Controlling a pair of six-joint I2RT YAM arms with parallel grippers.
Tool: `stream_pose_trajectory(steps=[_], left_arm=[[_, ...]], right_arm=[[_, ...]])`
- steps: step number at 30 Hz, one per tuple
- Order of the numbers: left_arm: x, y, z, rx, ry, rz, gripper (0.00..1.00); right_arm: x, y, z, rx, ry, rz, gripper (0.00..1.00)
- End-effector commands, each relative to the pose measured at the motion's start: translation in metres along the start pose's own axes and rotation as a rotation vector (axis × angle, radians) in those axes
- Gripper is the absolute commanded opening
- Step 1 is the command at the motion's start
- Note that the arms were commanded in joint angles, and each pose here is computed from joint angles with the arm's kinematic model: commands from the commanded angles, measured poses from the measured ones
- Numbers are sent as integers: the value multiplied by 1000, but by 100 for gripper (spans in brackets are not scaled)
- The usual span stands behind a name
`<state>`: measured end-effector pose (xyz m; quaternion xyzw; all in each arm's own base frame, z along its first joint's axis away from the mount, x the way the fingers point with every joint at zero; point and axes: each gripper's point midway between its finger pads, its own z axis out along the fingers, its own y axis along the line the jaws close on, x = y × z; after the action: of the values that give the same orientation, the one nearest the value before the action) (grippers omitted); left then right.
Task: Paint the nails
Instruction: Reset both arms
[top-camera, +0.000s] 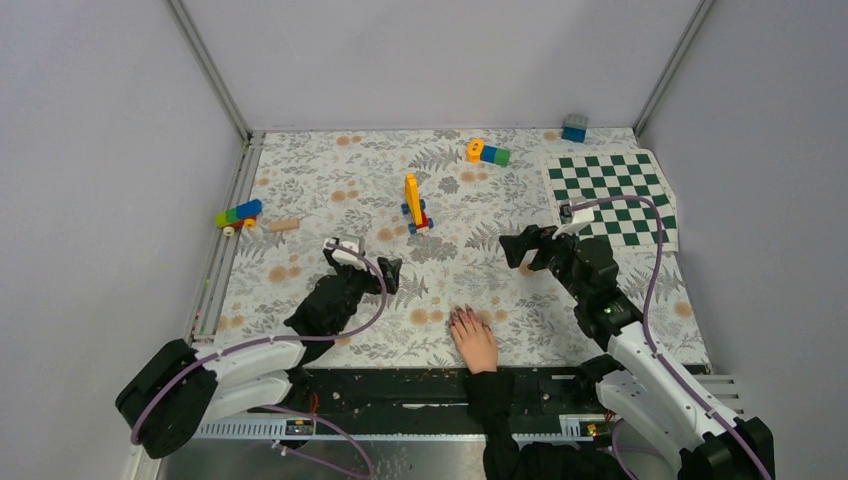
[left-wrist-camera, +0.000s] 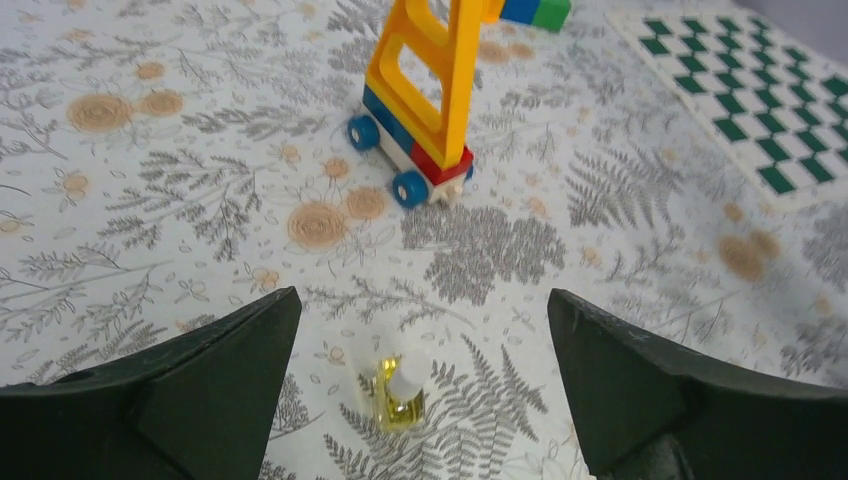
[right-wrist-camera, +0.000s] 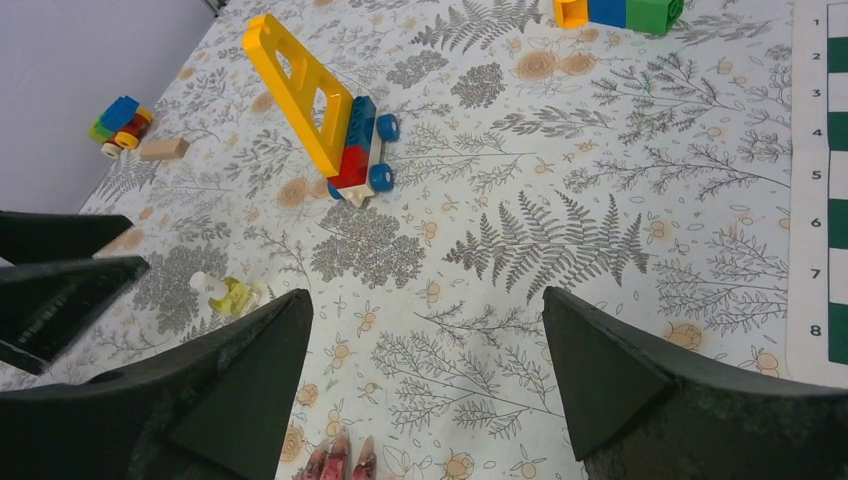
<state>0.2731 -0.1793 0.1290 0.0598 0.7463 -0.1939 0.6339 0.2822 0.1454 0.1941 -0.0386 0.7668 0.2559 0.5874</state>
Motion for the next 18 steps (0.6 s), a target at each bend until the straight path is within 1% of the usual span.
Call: stream_pose_trajectory(steps=[1, 2, 4, 6, 9, 12, 13, 14, 16, 18], left_arm=[[-45, 3, 2, -65, -7, -110, 99], [-62, 4, 2, -81, -27, -144, 99], [-81, 11, -1, -120, -29, -195, 99], [-99, 16, -4, -145, -13, -245, 99], [-125, 20, -11, -140, 37, -287, 99], [-149, 22, -18, -116, 64, -288, 99], [-158, 28, -21, -126, 66, -284, 99], [-166, 31, -23, -132, 70, -274, 99], [-178, 41, -29, -161, 85, -237, 99], [-190, 59, -36, -234, 85, -165, 99]], right_arm=[[-22, 0, 1, 15, -32, -14, 93], [-22, -2, 0, 27, -23, -18, 93], [-22, -6, -1, 47, -6, -31, 94], [-22, -10, -2, 66, 14, -39, 93], [-25, -19, -6, 106, 29, -46, 94], [-31, -29, -12, 149, 22, -42, 95], [-34, -32, -14, 164, 13, -40, 98], [-32, -37, -17, 185, 29, -39, 99], [-38, -42, -23, 212, 20, -49, 99], [-45, -50, -30, 255, 1, -58, 100]])
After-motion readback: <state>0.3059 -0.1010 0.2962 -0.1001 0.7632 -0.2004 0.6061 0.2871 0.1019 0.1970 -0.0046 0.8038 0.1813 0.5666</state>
